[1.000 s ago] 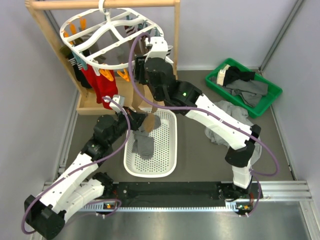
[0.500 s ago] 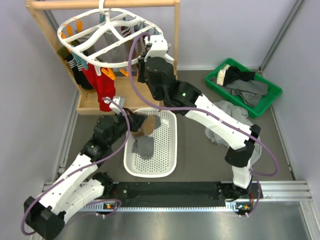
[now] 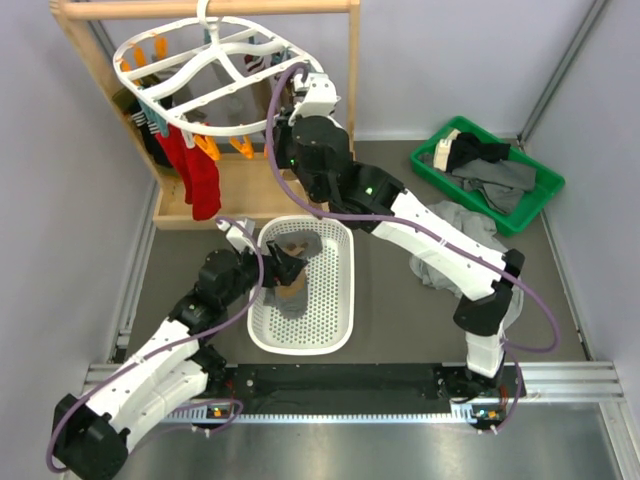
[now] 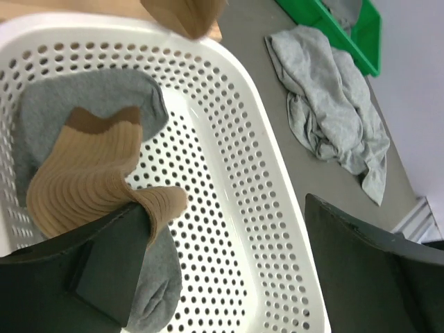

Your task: Remove the socks clipped to the hanger

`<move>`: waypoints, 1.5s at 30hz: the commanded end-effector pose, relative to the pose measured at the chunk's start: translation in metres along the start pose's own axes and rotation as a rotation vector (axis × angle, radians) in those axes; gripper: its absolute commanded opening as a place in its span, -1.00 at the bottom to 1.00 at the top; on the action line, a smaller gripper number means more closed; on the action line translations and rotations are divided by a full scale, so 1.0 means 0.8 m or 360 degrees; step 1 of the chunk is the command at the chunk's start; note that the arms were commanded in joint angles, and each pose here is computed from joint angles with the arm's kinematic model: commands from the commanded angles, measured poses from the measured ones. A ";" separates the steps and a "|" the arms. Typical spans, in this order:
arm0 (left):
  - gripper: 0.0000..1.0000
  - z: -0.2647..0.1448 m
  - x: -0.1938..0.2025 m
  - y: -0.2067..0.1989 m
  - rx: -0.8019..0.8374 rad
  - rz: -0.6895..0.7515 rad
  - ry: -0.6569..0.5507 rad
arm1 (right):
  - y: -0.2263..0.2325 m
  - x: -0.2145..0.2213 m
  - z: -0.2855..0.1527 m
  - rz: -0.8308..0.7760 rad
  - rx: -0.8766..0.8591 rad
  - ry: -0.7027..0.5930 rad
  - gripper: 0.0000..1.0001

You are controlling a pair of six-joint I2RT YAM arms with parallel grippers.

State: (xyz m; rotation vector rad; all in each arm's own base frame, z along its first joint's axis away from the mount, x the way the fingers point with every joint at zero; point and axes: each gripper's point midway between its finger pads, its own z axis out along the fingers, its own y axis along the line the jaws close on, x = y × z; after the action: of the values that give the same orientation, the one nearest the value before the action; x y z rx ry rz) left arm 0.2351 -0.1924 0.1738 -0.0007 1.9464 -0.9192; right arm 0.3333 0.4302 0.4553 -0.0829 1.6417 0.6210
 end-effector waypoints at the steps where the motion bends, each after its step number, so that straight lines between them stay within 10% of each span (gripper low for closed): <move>1: 0.92 0.001 -0.068 -0.022 0.0022 0.0119 -0.0285 | 0.022 -0.063 -0.038 0.0213 -0.0157 -0.0116 -1.00; 13: 0.90 0.022 -0.130 -0.050 0.0035 0.0068 -0.0448 | 0.024 -0.071 -0.045 0.0256 -0.0182 -0.0118 -1.00; 21: 0.89 -0.004 -0.038 -0.004 -0.0450 -0.0343 0.0213 | 0.025 -0.073 -0.045 0.0262 -0.0185 -0.0121 -1.00; 34: 0.98 -0.031 -0.030 -0.032 -0.0572 -0.0743 0.0403 | 0.023 -0.067 -0.047 0.0270 -0.0182 -0.0093 -1.00; 45: 0.92 -0.077 -0.036 0.016 -0.1209 -0.0947 0.0319 | 0.022 -0.069 -0.051 0.0294 -0.0186 -0.0097 -1.00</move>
State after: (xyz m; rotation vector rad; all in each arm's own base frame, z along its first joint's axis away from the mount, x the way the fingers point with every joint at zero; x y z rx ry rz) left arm 0.2174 -0.1583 0.2013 -0.7916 2.4435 -0.6287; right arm 0.3171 0.4244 0.4795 -0.0255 1.6248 0.7674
